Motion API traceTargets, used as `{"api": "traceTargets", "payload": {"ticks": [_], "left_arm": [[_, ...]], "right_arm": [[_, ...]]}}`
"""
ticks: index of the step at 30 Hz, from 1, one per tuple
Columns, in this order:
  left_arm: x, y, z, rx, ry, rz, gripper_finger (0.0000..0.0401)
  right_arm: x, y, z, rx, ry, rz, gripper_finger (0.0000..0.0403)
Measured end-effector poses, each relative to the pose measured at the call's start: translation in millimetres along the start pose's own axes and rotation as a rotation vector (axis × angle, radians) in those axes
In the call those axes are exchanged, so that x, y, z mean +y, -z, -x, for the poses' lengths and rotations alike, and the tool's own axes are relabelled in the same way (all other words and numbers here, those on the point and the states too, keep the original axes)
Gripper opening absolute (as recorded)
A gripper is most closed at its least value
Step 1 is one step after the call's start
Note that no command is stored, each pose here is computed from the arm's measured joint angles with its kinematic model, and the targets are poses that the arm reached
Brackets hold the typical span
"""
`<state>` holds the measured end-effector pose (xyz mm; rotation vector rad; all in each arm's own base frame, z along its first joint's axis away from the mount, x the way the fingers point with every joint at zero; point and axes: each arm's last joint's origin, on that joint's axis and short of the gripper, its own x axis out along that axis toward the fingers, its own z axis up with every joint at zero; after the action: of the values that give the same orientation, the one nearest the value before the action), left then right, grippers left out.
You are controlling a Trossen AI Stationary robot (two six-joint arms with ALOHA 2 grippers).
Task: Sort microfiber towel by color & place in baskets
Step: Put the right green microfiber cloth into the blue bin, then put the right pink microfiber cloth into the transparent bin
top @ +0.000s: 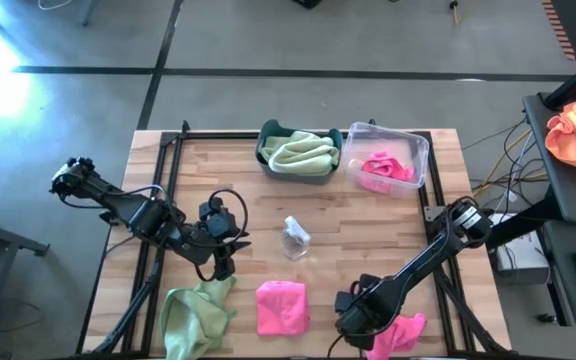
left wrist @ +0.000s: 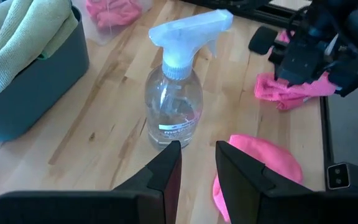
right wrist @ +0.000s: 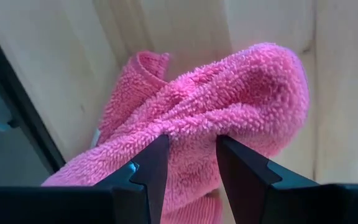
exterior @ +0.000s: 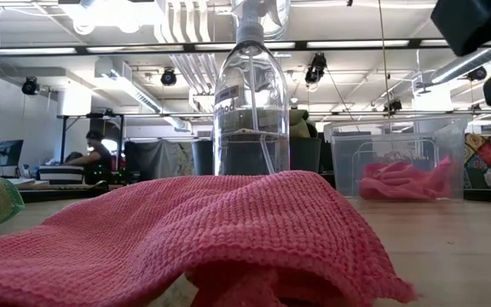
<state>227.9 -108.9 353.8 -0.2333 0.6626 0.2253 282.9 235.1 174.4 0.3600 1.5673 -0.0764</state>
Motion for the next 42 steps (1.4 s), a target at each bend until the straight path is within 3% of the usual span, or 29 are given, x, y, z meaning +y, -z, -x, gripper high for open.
{"api": "traceTargets", "payload": {"ticks": [17, 32, 42], "left_arm": [[-1, 0, -1, -0.003, 0.002, 0.020, 0.0086], [-3, 1, -6, 0.008, -0.007, 0.012, 0.0086], [-3, 1, -6, 0.002, -0.009, 0.014, 0.0086]], "right_arm": [[-14, 6, -30, 0.003, -0.048, -0.013, 0.0125], [-13, 5, -31, -0.002, -0.066, -0.010, 0.0019], [-17, 2, -14, -0.021, -0.058, -0.025, 0.0010]]}}
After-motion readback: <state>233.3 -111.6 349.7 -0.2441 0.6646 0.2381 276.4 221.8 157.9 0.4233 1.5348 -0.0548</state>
